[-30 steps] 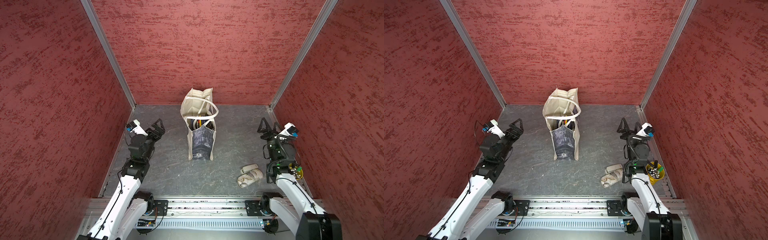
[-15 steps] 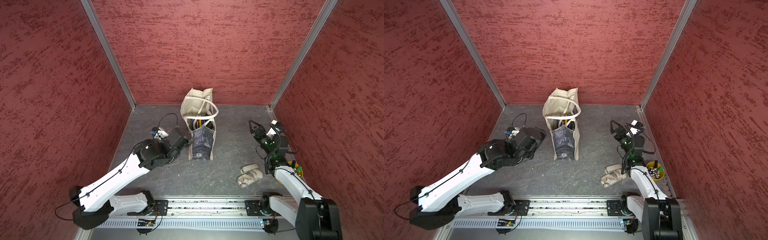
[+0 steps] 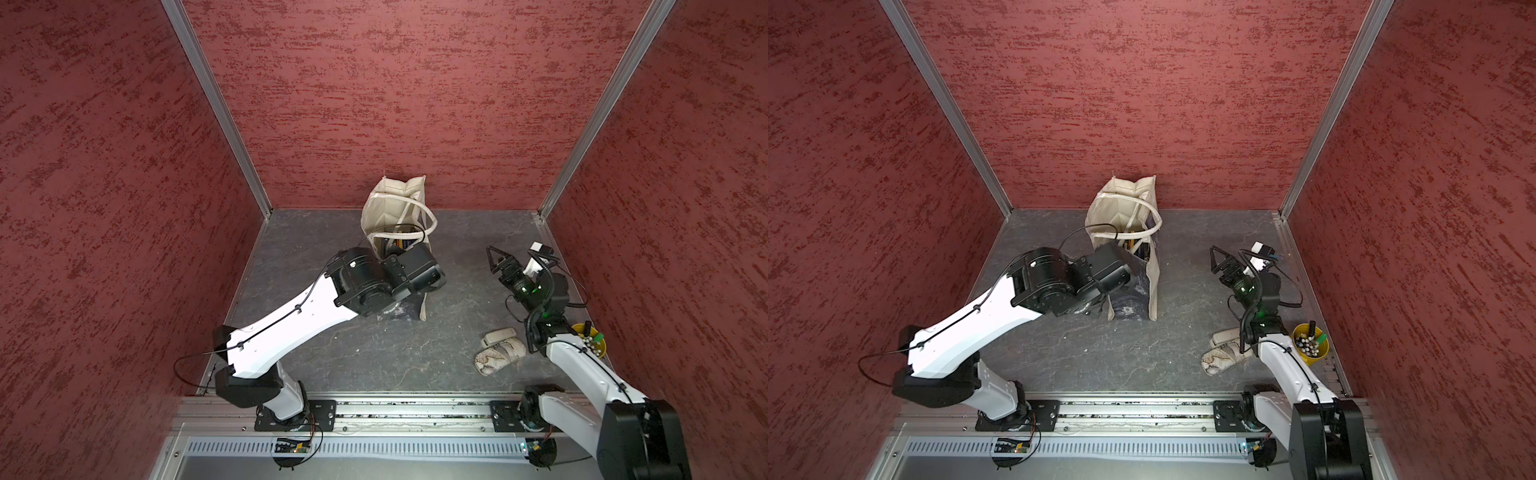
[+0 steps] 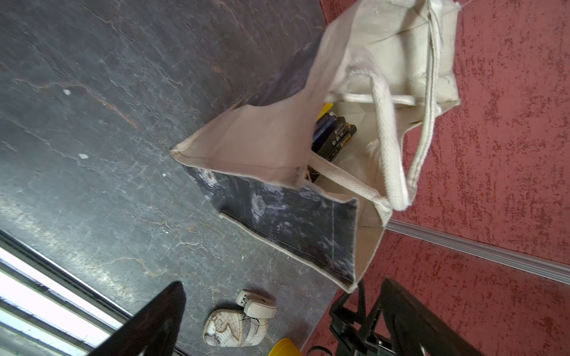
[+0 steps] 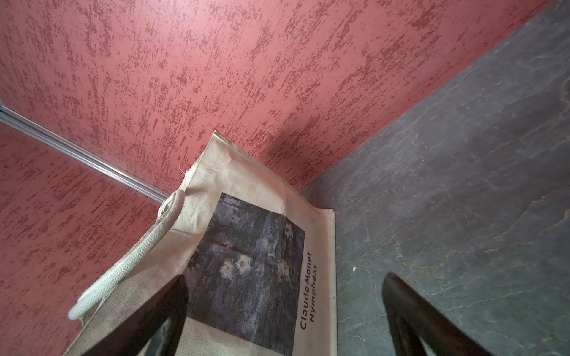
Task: Take out the books from the canvas bag
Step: Adjust the canvas bag at the center of the board.
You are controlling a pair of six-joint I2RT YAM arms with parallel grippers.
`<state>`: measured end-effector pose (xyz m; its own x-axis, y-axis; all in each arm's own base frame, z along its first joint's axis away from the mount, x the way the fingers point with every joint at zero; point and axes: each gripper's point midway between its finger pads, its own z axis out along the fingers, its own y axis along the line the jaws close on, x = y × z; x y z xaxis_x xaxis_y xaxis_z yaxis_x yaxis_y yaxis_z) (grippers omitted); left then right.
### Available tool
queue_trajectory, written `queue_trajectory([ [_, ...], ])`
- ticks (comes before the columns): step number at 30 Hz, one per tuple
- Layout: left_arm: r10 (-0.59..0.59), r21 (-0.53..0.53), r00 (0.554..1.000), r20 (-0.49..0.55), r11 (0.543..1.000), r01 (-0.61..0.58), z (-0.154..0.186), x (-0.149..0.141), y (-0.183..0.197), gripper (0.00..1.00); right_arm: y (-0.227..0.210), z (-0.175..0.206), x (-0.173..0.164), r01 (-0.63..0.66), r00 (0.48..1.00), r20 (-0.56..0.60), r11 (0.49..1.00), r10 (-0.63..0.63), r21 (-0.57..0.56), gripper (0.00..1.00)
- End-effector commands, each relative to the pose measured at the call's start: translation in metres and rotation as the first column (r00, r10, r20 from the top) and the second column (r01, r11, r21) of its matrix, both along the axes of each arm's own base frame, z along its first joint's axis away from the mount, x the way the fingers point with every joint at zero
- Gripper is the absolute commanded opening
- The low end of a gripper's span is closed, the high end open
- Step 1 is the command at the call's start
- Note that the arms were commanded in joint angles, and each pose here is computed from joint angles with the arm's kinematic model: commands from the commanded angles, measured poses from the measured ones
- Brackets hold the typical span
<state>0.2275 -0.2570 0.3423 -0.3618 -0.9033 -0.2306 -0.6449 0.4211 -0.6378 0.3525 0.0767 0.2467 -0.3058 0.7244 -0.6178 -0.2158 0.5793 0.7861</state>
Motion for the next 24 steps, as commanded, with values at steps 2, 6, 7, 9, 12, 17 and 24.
queue_trajectory([
  [2,0.031,0.001,1.0,0.002,1.0,-0.031,0.004,0.021,-0.012,1.0,0.008,0.026,-0.002,-0.008,0.997,0.081,0.999,0.011,-0.032,0.99],
  [6,0.065,0.007,0.996,-0.063,0.998,-0.065,-0.013,0.037,-0.018,1.0,0.011,0.027,-0.002,-0.018,0.996,0.084,0.999,0.021,-0.036,0.99],
  [7,0.084,0.007,0.993,-0.08,0.996,-0.084,-0.017,0.04,-0.015,1.0,0.012,0.028,-0.003,-0.02,0.996,0.087,0.999,0.023,-0.036,0.99],
  [9,0.103,0.007,0.99,-0.097,0.995,-0.103,-0.025,0.047,-0.014,1.0,0.012,0.03,-0.004,-0.019,0.995,0.093,0.999,0.022,-0.037,0.99],
  [12,0.129,0.006,0.981,-0.143,0.992,-0.13,-0.041,0.054,-0.013,1.0,0.015,0.032,-0.006,-0.028,0.994,0.1,0.999,0.032,-0.037,0.99],
  [17,0.158,0.008,0.963,-0.216,0.987,-0.16,-0.072,0.065,-0.014,0.96,0.018,0.034,-0.006,-0.038,0.993,0.109,0.999,0.042,-0.038,0.99],
  [24,0.149,0.014,0.96,-0.238,0.989,-0.15,-0.093,0.078,-0.024,0.76,0.022,0.035,-0.007,-0.044,0.992,0.113,0.998,0.048,-0.04,0.99],
])
